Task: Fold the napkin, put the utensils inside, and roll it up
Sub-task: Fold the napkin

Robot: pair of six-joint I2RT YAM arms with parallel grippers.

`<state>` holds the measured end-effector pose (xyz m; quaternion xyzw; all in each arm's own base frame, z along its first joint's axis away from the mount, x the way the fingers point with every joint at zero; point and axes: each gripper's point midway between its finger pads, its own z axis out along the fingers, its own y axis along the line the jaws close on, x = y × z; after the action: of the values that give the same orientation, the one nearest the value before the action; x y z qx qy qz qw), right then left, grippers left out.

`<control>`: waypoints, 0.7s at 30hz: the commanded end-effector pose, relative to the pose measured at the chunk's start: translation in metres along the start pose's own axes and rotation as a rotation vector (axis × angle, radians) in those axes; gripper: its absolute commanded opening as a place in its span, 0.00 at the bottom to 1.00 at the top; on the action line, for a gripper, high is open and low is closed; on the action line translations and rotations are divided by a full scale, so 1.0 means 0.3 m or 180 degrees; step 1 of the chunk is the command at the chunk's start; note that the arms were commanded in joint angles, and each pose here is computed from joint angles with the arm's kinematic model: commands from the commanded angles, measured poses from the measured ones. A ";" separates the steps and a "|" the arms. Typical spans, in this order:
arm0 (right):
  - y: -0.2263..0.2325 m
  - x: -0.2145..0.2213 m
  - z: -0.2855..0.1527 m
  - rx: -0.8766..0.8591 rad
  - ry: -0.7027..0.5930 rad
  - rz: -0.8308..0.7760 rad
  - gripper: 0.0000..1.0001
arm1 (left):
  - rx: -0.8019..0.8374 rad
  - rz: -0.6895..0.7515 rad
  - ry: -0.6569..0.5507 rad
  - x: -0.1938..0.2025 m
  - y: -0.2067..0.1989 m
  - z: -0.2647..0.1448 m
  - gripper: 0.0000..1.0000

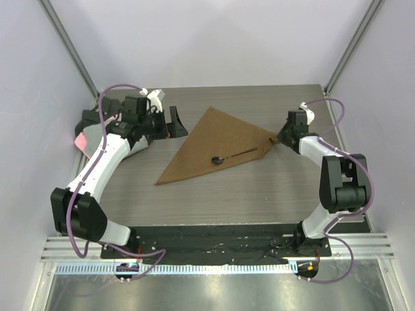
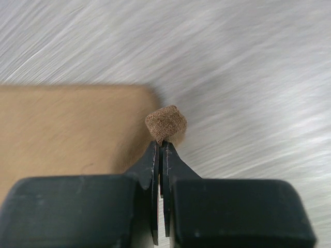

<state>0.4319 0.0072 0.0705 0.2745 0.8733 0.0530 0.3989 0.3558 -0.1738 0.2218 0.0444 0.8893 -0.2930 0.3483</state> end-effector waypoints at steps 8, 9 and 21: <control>0.364 -0.100 -0.117 -0.0571 -0.0551 -0.0584 0.01 | -0.0129 -0.0017 -0.0154 -0.026 0.001 -0.046 1.00; 0.379 -0.102 -0.117 -0.0587 -0.0564 -0.0627 0.01 | -0.0173 -0.0031 -0.0132 -0.013 0.012 -0.044 1.00; 0.647 0.090 -0.210 -0.1224 -0.0339 -0.1200 0.01 | -0.0246 -0.0101 -0.0117 0.046 0.040 -0.051 1.00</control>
<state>0.4519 0.1527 0.1310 0.0754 0.8759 0.1002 0.4659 0.3419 -0.1587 0.2021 0.0146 0.9041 -0.2610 0.3380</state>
